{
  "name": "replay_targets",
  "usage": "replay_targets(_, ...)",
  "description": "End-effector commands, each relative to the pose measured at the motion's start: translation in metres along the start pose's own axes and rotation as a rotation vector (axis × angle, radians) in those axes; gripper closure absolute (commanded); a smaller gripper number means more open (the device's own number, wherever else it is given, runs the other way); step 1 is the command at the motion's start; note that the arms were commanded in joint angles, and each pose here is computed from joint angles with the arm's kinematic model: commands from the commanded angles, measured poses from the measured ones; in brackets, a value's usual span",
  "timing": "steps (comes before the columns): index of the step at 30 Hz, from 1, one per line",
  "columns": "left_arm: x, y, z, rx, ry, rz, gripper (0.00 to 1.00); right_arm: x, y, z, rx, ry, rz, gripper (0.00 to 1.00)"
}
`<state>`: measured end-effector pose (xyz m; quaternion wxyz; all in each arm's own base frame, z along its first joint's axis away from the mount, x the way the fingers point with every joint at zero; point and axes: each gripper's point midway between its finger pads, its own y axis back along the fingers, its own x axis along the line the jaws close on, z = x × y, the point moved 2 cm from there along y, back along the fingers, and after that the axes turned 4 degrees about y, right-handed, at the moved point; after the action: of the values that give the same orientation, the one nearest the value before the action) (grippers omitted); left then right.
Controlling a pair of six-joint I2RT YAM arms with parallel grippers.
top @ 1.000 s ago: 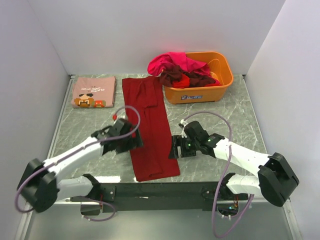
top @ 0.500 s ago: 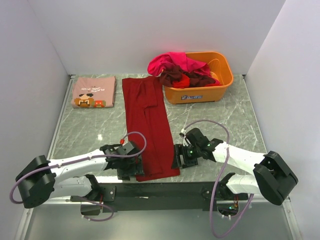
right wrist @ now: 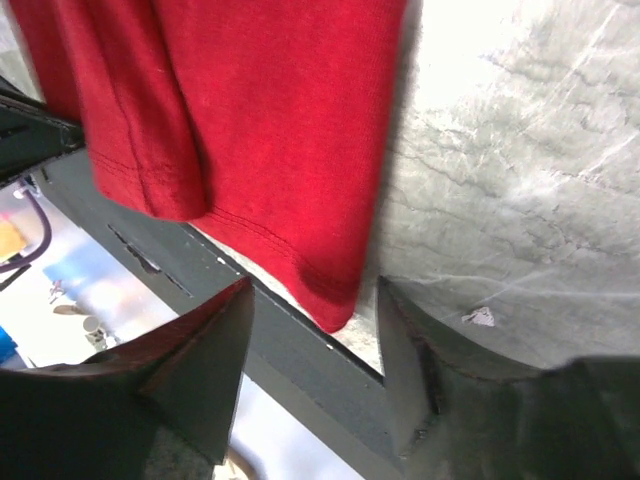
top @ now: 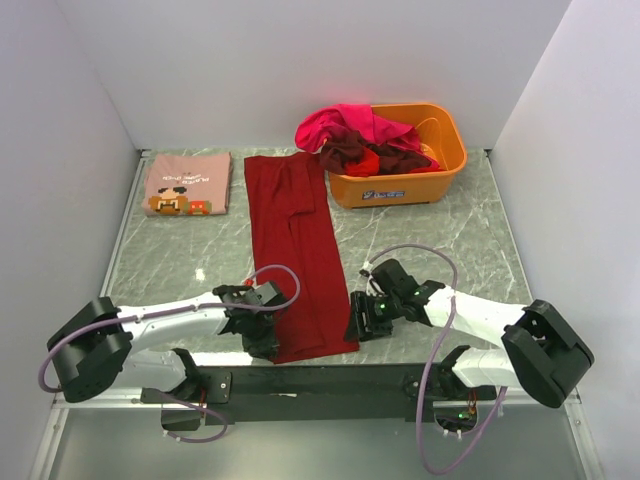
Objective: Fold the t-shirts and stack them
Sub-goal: Fold the tshirt
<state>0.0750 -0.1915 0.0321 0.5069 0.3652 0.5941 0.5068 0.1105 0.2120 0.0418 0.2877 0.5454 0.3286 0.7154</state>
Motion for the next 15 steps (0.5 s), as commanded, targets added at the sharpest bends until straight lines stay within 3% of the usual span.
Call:
replay_targets(1,-0.004,-0.013,0.007,-0.041,-0.024,-0.008,0.85,-0.004,-0.005,-0.013,0.044,-0.026,-0.009,0.42)
replay_targets(3,0.000,-0.015,0.004,-0.028,-0.008,0.000,0.99,-0.004,-0.006,-0.018,0.054,-0.025,-0.022,0.43)
replay_targets(5,0.004,-0.016,-0.002,-0.009,0.013,-0.011,0.99,-0.008,-0.008,-0.026,0.067,-0.031,-0.040,0.45)
replay_targets(6,0.002,-0.012,-0.003,-0.013,0.021,-0.037,0.99,-0.008,-0.009,-0.030,0.075,-0.036,-0.040,0.52)
replay_targets(7,0.006,-0.013,-0.004,-0.011,0.033,-0.036,0.99,-0.008,-0.011,-0.032,0.078,-0.041,-0.031,0.73)
replay_targets(9,0.001,-0.008,-0.006,-0.015,0.053,-0.086,0.99,-0.004,-0.013,-0.034,0.083,-0.049,-0.007,0.78)
replay_targets(10,0.004,-0.008,-0.007,-0.015,0.062,-0.088,0.99,-0.003,-0.014,-0.035,0.083,-0.042,-0.010,0.89)
replay_targets(12,0.008,-0.005,-0.009,-0.019,0.078,-0.085,0.99,-0.004,-0.014,-0.034,0.069,-0.034,-0.024,1.00)
replay_targets(15,0.019,0.000,-0.017,-0.006,0.096,-0.063,0.99,0.000,-0.007,-0.036,0.047,-0.025,-0.012,1.00)
